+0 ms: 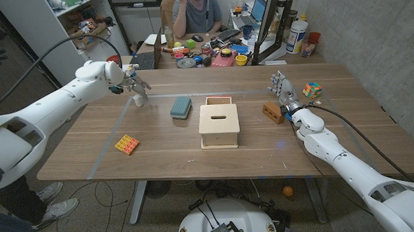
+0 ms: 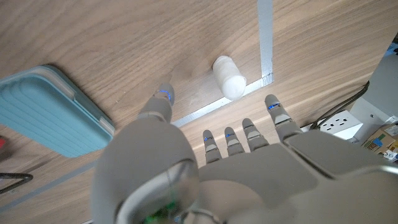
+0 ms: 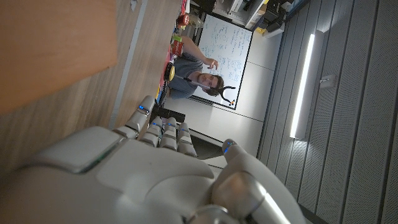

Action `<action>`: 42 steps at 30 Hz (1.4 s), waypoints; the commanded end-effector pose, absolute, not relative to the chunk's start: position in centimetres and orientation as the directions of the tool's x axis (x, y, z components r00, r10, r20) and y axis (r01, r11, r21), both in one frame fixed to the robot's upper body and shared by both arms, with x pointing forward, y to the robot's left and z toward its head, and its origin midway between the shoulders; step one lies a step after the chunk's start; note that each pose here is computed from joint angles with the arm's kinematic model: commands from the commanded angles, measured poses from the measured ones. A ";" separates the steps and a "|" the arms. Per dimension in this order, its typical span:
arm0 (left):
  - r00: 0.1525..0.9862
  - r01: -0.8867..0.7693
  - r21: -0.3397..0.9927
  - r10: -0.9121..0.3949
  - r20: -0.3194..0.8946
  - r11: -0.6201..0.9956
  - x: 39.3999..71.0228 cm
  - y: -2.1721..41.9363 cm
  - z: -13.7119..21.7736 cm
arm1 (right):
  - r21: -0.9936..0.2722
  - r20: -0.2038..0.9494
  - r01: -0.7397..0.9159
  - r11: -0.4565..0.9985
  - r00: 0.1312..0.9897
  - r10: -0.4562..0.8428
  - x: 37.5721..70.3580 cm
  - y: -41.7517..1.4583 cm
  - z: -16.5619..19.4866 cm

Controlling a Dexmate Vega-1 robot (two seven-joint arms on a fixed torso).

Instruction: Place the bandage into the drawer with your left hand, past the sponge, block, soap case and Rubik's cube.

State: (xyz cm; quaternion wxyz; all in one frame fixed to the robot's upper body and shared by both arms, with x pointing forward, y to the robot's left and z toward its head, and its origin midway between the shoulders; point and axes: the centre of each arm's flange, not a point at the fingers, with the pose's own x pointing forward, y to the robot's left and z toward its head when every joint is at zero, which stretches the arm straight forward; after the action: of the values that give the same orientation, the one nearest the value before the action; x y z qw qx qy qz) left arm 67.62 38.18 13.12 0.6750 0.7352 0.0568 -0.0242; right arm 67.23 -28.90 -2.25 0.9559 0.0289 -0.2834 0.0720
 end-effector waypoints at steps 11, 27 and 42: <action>0.985 0.095 0.991 0.153 -0.080 -0.094 68.8 40.5 10.5 | 0.024 0.542 -0.112 0.993 0.836 0.081 66.2 -30.0 -2.8; 0.993 0.058 0.994 0.106 -0.048 -0.096 72.4 39.4 9.0 | 0.009 0.549 -0.085 0.996 0.833 0.066 66.2 -30.5 -1.9; 0.993 -0.039 0.989 0.103 0.054 -0.146 72.7 38.4 9.7 | 0.007 0.550 -0.079 0.997 0.833 0.062 66.5 -30.6 -1.6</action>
State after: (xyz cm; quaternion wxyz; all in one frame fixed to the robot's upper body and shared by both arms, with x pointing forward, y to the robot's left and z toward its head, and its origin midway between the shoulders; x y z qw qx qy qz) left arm 72.47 39.03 9.51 0.6627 0.7468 0.0470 0.0299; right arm 66.26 -30.48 -1.82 0.9571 0.0163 -0.2866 0.0397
